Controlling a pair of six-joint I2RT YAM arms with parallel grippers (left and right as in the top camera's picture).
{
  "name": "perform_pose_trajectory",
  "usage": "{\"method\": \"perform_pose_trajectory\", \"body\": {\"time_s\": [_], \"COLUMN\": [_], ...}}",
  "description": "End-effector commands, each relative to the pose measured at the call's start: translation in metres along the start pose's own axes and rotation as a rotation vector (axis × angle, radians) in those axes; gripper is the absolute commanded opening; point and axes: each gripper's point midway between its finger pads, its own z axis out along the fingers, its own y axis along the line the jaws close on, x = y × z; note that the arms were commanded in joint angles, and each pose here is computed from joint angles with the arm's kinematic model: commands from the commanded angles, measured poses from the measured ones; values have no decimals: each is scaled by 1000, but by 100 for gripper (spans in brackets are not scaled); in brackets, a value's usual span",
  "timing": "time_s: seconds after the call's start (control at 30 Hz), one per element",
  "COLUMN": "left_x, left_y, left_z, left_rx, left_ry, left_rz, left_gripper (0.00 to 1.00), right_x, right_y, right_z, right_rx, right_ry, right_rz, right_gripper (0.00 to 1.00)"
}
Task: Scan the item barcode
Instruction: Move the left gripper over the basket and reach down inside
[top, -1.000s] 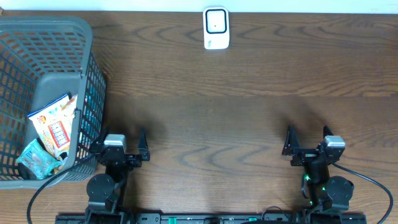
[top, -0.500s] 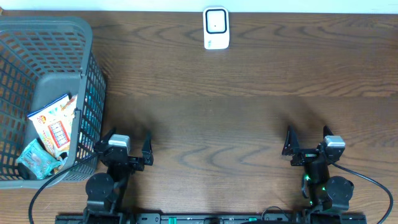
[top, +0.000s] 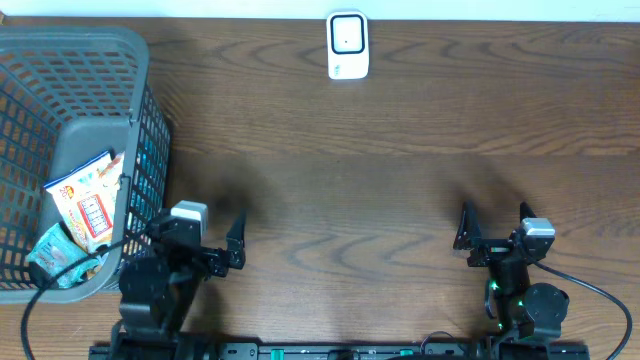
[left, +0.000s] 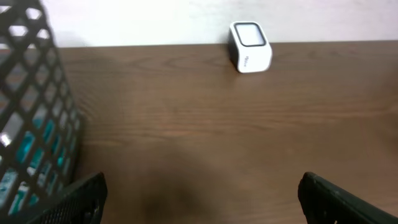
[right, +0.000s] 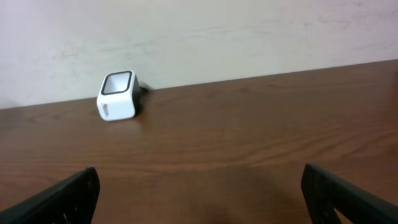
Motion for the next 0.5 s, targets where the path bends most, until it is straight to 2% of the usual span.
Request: {"method": "perform_pose_trajectory", "body": {"time_s": [0.0, 0.27, 0.4, 0.47], "left_x": [-18, -32, -41, -42], "left_y": [-14, -21, -61, -69], "left_z": [-4, -15, -25, -28], "left_rx": [70, 91, 325, 376], "left_ry": [22, 162, 148, 145], "left_rz": [-1, -29, -41, -42], "left_gripper": [98, 98, 98, 98], "right_x": [0, 0, 0, 0], "right_y": [0, 0, 0, 0], "right_z": [0, 0, 0, 0], "right_rx": [4, 4, 4, 4], "right_ry": [-1, -1, -1, -1], "right_rz": [2, 2, 2, 2], "right_gripper": [99, 99, 99, 99]}}
